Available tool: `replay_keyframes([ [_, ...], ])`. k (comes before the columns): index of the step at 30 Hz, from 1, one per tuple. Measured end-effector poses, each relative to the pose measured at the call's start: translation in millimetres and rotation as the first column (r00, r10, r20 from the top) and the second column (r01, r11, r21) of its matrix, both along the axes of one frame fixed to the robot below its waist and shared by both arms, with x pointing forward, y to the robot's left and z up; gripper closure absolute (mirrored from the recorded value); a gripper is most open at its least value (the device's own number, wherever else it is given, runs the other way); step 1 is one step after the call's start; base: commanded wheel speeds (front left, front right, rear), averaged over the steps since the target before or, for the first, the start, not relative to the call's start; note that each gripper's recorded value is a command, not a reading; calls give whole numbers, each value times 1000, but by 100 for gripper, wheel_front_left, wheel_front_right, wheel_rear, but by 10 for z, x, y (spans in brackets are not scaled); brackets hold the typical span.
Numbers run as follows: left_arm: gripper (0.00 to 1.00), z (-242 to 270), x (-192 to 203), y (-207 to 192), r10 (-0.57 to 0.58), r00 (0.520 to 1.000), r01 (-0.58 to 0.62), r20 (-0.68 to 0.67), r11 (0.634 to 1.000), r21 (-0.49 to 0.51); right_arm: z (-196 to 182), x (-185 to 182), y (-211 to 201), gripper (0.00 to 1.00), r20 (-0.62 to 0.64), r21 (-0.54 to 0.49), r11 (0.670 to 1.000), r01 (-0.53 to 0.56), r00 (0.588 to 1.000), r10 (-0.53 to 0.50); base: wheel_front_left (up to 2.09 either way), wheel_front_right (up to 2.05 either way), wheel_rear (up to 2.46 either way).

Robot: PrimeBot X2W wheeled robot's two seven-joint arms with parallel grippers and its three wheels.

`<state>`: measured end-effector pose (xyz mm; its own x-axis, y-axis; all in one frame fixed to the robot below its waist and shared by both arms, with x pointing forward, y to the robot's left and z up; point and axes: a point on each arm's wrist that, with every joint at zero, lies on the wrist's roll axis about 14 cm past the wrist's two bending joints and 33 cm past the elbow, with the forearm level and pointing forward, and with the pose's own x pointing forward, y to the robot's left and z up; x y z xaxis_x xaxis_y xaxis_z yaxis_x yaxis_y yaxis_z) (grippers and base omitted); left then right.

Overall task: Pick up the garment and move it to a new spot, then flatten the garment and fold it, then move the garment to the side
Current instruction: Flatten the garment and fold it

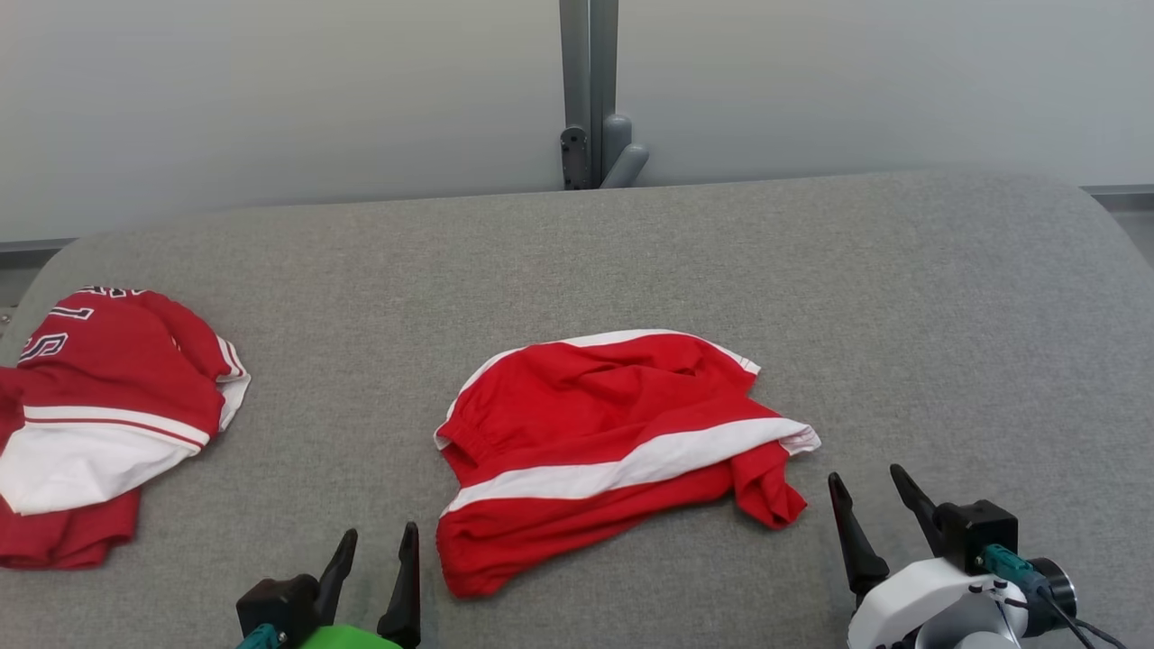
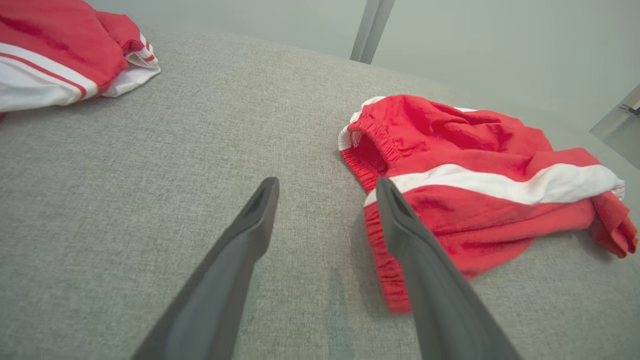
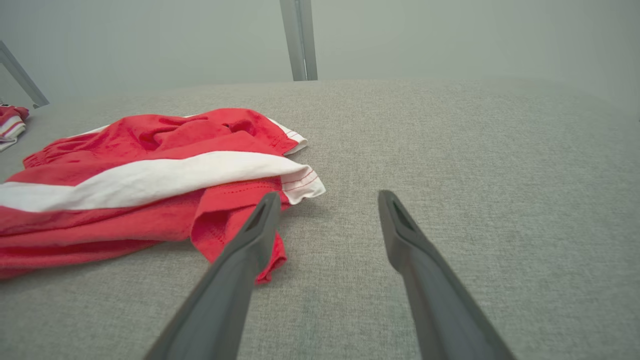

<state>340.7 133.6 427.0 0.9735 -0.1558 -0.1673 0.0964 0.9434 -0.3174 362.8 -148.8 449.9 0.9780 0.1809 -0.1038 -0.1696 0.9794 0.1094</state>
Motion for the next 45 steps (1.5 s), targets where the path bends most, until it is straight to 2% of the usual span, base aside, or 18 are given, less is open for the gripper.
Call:
replay_keyframes([
  [7, 0, -1, 153, -120, -3, 1000, 1, -19, 994, -111, -86, 13, 30, 0, -26, -7, 1000, -15, 1000, 15, 0, 0, 0],
  [14, 0, -17, 388, -426, -73, 994, 54, -78, 973, -225, -139, 50, 18, 0, -42, -12, 1000, -16, 999, 16, 0, 0, 0],
  [18, 0, -106, 464, -426, -87, 988, 61, -124, 978, -198, -158, 57, 26, 0, -48, -12, 1000, -19, 999, 18, 0, 0, 0],
  [28, 0, -474, 298, -419, -99, 966, 67, -237, 988, -139, -177, 106, 38, 0, -53, -10, 1000, -21, 998, 20, 0, 0, 0],
  [38, 0, -513, 200, -641, -188, 953, 169, -237, 981, -99, -176, 154, 89, 0, -51, -15, 999, -38, 998, 37, 0, 0, 0],
  [45, 0, -509, 139, -687, -179, 954, 156, -241, 982, -110, -153, 154, 98, 0, -45, -14, 999, -38, 998, 37, 0, 0, 0],
])
